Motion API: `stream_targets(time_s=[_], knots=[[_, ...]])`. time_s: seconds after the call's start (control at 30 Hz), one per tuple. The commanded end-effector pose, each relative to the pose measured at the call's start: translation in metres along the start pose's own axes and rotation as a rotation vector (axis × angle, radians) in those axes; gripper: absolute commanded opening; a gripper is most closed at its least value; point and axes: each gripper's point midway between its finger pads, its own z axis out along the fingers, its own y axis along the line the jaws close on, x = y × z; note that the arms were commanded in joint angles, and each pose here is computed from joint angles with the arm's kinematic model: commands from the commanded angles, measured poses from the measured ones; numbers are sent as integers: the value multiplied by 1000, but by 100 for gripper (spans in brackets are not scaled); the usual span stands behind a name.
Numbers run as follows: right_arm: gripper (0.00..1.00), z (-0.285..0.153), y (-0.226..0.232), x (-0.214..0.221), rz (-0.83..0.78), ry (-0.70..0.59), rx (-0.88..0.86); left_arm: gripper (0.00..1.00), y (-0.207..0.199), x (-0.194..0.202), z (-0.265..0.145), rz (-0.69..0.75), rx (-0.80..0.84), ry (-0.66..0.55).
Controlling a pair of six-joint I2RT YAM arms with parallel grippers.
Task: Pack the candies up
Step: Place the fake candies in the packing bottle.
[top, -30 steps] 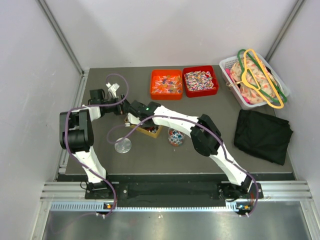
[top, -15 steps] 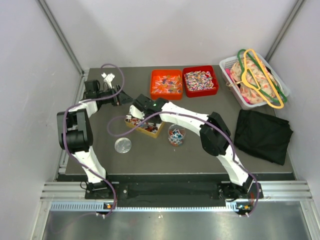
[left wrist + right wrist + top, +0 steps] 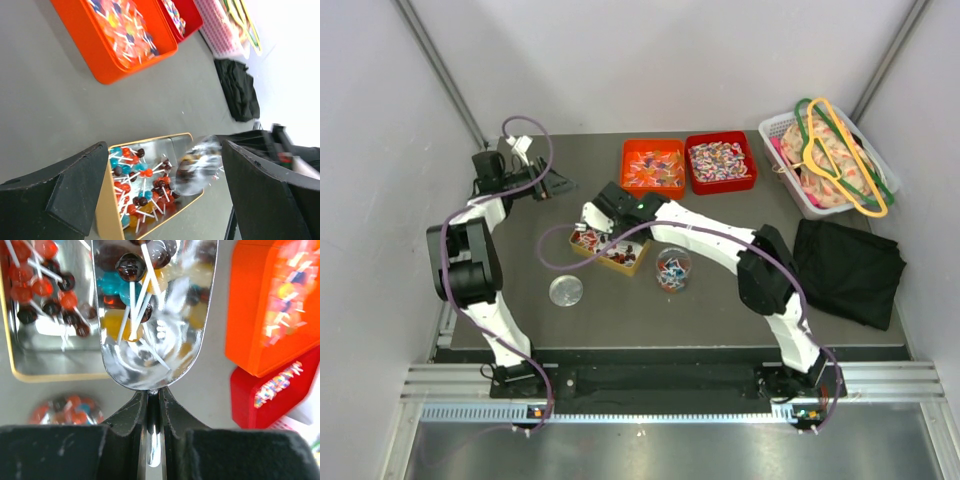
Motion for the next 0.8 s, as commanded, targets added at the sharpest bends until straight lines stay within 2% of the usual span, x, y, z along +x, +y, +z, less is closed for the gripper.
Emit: stream_targets(time_s=[0.0,0.3,0.5,0.53,0.77], knots=[[0,-69,-41,1,10,-82,90,99,-16,-39,-16,96,30,-69],[0,-114,-39,77,-38,-26,105,99,-8,-27,-20,93,-1,-47],[0,-124,-24,133,-69,45,93,99,-3,-16,-23,118,-27,-5],[0,-126,-20,146,-79,66,108,99,-1,-8,-23,82,-34,17],[0,-139,-7,178,-149,114,101,99,6,2,-28,100,-94,72]])
